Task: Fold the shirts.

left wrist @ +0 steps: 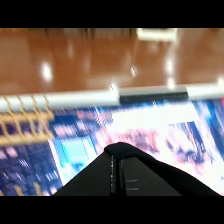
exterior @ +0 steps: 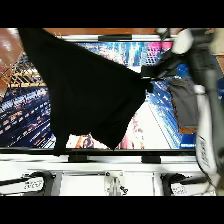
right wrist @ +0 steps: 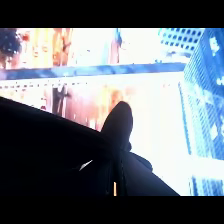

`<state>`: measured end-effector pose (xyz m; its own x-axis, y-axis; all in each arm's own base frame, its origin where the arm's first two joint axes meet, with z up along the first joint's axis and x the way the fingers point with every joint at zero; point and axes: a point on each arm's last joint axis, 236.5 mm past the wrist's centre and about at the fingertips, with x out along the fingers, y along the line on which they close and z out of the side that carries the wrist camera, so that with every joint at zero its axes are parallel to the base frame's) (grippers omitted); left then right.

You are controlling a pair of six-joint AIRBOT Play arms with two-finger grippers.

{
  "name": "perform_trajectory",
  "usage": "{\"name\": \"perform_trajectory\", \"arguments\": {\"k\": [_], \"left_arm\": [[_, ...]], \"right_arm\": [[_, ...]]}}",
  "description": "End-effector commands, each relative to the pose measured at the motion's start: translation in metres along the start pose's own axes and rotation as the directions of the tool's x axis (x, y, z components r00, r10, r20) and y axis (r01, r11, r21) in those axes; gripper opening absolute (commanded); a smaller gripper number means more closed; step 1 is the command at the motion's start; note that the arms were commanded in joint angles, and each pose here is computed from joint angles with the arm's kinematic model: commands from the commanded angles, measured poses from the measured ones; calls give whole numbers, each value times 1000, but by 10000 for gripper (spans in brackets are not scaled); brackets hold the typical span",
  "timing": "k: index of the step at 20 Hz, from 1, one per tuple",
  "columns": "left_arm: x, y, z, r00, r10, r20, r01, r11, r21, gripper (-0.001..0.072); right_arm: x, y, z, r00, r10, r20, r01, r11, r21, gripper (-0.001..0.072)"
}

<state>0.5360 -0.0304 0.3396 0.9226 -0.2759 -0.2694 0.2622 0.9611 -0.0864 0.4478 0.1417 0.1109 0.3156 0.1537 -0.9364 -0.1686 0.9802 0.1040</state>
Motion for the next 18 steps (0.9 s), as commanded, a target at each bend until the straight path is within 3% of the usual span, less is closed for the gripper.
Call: {"name": "perform_trajectory", "arguments": {"k": [1, 5, 6, 7, 8, 9, 11, 12, 13, 14, 16, 18], "left_arm": [[81, -39, -134, 919, -170, -356, 150, 985, -82, 31], [90, -77, -255, 682, -313, -661, 229, 950, -213, 34], [86, -79, -270, 635, -330, -698, 207, 944, -257, 113], [77, -80, -281, 589, -344, -731, 174, 938, -301, 298], [66, -77, -288, 546, -356, -758, 148, 932, -330, 576], [52, -70, -292, 503, -359, -787, 129, 931, -342, 679], [20, -36, -301, 417, -311, -854, 17, 942, -335, 670], [-1, -14, -309, 360, -273, -892, -67, 946, -317, 627], [-23, 10, -316, 296, -231, -927, -156, 946, -285, 484], [-40, 29, -320, 264, -212, -941, -243, 930, -277, 440], [-56, 42, -323, 276, -228, -934, -288, 907, -307, 443], [-75, 50, -340, 275, -241, -931, -285, 904, -318, 560]], "right_arm": [[108, 10, -1, 991, 54, -122, -46, 997, 66, 72], [134, 10, -13, 980, 62, -189, -46, 995, 87, 72], [129, 9, -12, 981, 58, -183, -43, 996, 84, 102], [120, 7, -10, 983, 43, -177, -30, 997, 76, 271], [107, 2, -10, 984, 21, -176, -11, 998, 57, 503], [92, -6, -11, 984, -17, -179, 21, 1000, 19, 520], [53, -42, -20, 966, -174, -192, 164, 984, -68, 520], [33, -64, -27, 942, -264, -207, 250, 964, -95, 519], [16, -78, -38, 921, -309, -239, 294, 951, -97, 519], [6, -82, -49, 919, -291, -267, 283, 957, -71, 518], [6, -74, -70, 936, -178, -303, 191, 981, 13, 518], [18, -64, -97, 937, -91, -337, 116, 992, 54, 518]]}}
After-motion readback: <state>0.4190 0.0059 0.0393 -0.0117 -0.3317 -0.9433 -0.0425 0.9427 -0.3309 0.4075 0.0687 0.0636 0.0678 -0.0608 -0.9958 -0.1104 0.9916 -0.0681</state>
